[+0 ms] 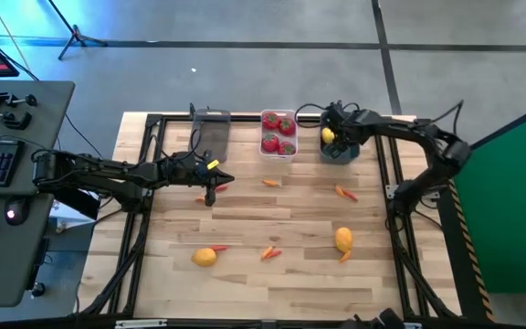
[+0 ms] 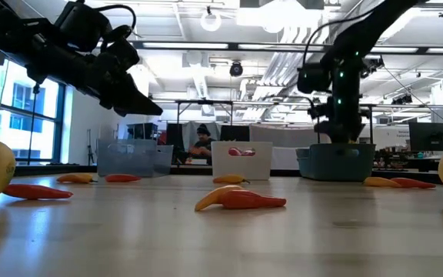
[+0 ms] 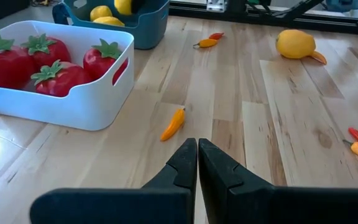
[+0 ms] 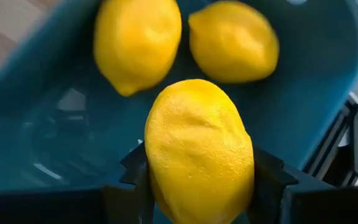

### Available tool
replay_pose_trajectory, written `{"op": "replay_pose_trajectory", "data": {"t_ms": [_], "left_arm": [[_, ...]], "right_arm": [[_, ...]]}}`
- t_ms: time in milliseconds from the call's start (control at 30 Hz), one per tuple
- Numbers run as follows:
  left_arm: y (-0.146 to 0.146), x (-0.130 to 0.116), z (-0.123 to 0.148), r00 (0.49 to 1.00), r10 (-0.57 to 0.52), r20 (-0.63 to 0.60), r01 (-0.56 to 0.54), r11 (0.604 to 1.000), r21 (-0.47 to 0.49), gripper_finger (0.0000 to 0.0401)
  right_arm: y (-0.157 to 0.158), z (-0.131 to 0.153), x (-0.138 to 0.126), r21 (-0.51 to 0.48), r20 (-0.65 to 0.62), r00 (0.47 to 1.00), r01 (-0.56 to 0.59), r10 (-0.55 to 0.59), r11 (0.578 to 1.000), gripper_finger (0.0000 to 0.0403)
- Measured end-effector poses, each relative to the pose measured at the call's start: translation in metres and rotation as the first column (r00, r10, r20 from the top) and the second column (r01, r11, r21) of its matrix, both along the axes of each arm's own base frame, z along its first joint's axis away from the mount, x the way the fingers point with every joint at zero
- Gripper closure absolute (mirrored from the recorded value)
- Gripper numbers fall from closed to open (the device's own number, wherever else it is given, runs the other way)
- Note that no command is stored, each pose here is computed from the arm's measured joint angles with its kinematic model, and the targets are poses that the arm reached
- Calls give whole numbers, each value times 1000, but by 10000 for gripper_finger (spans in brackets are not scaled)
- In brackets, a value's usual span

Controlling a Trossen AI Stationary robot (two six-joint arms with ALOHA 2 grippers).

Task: Sort produce into baskets
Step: Put the yellow lemon into the blue bin

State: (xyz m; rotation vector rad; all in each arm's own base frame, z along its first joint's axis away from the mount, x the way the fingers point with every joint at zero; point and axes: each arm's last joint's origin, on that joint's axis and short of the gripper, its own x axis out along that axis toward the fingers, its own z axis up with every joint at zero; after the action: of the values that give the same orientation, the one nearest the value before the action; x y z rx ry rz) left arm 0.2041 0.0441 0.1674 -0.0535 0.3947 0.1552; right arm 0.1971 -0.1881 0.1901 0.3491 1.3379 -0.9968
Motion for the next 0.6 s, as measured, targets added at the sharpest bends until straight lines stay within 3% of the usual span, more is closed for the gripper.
{"op": "replay_pose_trajectory", "data": {"t_ms": [133,300,467,600], "left_arm": [[0,0,0,1000,14,3,-14,1000,-18,399],[0,0,0,1000,27,2,-27,999,-29,399],[-1,0,1,1000,8,-15,-8,1000,-18,382],[-4,7,12,996,-30,-86,30,1000,-4,358]], "right_arm": [[-8,-16,0,40,-48,999,13,-11,999,235],[-11,-24,1,52,-73,997,5,-2,999,187],[-8,-15,0,19,-76,997,-18,19,1000,128],[0,2,0,-37,-61,996,-60,58,998,110]]}}
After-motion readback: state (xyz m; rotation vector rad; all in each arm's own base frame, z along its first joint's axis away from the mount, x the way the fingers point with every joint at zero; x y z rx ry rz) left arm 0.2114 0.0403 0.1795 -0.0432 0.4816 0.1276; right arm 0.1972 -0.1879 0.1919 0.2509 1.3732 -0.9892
